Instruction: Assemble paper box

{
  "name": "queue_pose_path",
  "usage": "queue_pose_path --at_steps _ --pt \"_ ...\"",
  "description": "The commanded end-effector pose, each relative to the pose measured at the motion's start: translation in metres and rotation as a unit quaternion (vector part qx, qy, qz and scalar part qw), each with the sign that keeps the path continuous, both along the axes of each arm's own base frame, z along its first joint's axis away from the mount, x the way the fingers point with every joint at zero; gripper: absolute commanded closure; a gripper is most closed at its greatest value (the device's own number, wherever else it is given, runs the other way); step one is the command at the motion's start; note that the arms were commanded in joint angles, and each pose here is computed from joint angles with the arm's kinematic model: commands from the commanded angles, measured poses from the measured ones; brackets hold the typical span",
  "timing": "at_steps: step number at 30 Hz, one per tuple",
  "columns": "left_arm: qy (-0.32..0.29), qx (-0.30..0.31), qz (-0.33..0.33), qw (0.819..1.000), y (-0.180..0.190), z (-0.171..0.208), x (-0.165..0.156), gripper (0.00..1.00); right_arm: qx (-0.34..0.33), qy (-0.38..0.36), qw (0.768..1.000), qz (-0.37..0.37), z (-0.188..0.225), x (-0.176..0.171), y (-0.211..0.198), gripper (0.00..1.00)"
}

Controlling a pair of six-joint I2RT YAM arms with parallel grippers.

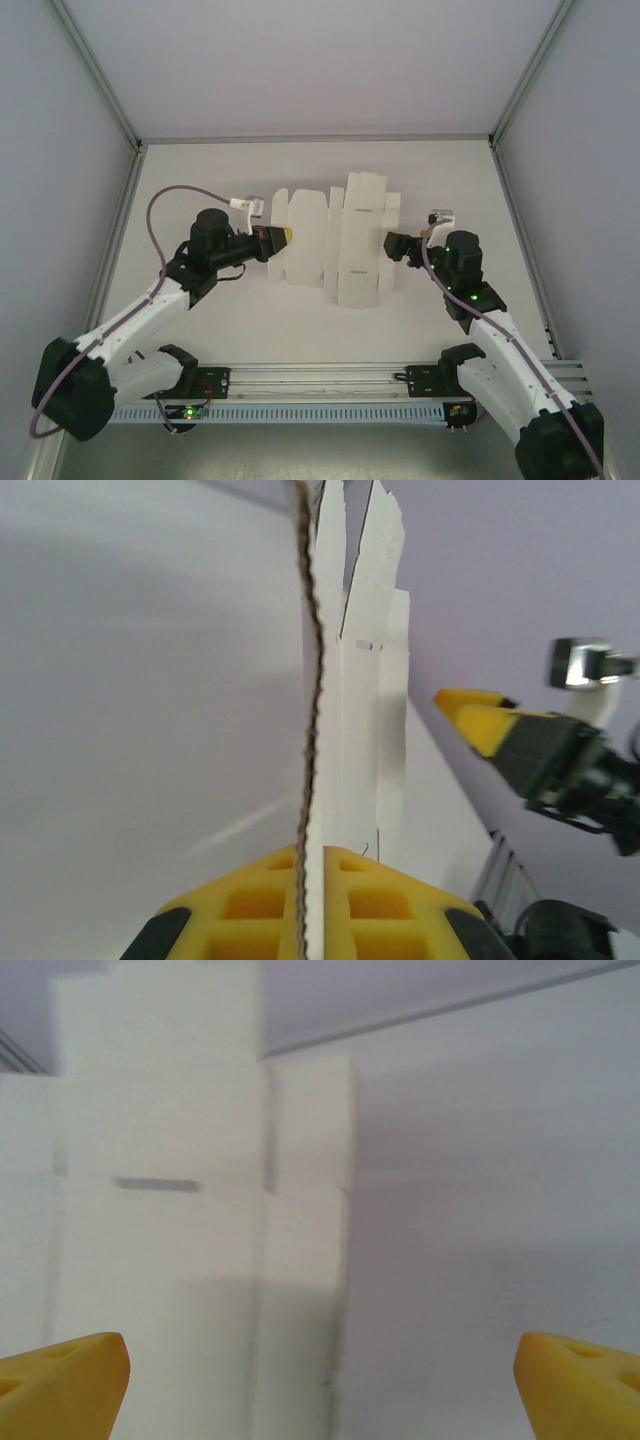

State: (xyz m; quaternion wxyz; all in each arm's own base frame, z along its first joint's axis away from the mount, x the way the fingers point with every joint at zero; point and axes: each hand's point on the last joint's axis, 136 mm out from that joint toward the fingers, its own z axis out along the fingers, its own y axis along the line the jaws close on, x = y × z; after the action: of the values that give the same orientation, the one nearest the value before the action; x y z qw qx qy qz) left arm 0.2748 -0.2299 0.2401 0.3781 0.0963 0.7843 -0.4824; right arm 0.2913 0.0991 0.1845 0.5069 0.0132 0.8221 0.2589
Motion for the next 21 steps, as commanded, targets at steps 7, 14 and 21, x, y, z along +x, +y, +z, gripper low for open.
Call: queue_pose_path --at_steps 7,14,21 --pt "-0.055 -0.054 -0.003 0.997 0.005 0.058 -0.021 1.00 0.135 -0.021 0.974 0.178 0.031 -0.029 0.051 0.26" --pt "-0.063 -0.053 0.011 0.997 0.011 0.060 -0.023 1.00 0.133 -0.022 0.976 0.171 0.030 -0.027 0.049 0.68" --pt "-0.057 -0.040 0.060 0.996 0.024 0.051 -0.017 1.00 0.122 -0.017 0.978 0.165 0.024 -0.026 0.047 0.83"
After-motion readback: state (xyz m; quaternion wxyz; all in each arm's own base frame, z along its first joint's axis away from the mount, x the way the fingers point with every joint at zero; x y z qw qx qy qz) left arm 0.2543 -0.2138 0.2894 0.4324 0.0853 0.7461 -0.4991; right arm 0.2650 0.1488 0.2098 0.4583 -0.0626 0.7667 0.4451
